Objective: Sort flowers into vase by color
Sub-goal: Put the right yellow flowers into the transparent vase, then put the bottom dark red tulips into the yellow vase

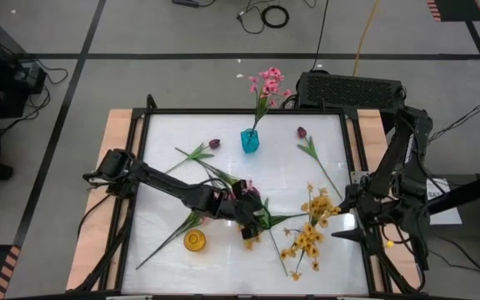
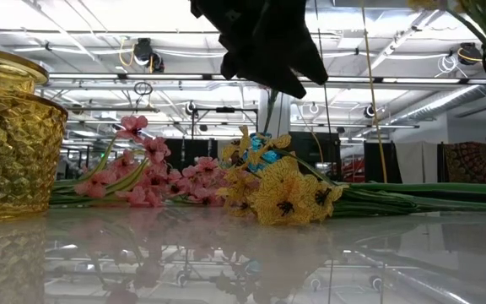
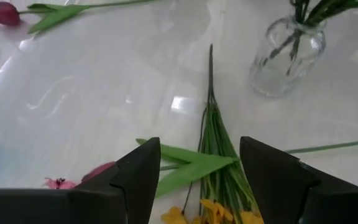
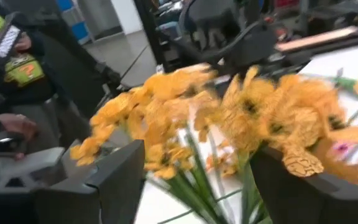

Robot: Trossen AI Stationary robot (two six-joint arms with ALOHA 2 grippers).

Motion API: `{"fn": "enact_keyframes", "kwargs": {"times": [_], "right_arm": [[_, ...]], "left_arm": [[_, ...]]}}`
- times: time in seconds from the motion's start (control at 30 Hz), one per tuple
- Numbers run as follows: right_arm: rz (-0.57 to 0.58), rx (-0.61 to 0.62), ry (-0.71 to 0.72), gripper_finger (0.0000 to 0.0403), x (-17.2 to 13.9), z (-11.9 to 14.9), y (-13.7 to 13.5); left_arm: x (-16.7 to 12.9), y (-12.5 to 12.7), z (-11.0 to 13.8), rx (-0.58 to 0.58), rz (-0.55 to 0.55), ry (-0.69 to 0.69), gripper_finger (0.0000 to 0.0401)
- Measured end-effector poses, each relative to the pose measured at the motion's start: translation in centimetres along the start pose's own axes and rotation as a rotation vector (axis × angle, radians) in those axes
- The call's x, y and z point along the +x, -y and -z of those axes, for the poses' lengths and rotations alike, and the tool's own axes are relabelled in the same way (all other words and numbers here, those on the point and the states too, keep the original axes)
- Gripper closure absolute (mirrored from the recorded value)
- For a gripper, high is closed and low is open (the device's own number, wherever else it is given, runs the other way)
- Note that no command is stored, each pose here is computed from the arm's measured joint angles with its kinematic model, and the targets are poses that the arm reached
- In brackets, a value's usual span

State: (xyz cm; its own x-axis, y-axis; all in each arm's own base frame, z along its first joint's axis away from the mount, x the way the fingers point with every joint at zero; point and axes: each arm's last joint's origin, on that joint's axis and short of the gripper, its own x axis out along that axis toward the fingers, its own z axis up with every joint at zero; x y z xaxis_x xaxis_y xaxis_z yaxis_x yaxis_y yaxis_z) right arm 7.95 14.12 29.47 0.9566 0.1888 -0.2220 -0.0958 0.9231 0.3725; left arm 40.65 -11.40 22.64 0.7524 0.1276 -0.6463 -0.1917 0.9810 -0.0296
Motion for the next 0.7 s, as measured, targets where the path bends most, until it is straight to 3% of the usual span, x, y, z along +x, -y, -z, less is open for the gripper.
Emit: {"fn": "enact_keyframes", "kwargs": {"times": [0.17, 0.5, 0.7], "right_arm": [[-0.024, 0.038, -0.065, 0.0122, 0.0, 0.4, 0.2], [0.091, 0.099, -0.242, 0.0122, -0.4, 2.2, 2.1], [0.138, 0.131, -0.264, 0.0139, -1.4, 1.1, 3.2]], "left_arm": [[0.0, -0.1, -0.1, -0.004, 0.013, -0.005, 0.0173], [0.0, -0.1, -0.1, -0.011, 0.027, -0.005, 0.0173], [0.0, 0.2, 0.0, 0.045, 0.065, -0.018, 0.0173]]}}
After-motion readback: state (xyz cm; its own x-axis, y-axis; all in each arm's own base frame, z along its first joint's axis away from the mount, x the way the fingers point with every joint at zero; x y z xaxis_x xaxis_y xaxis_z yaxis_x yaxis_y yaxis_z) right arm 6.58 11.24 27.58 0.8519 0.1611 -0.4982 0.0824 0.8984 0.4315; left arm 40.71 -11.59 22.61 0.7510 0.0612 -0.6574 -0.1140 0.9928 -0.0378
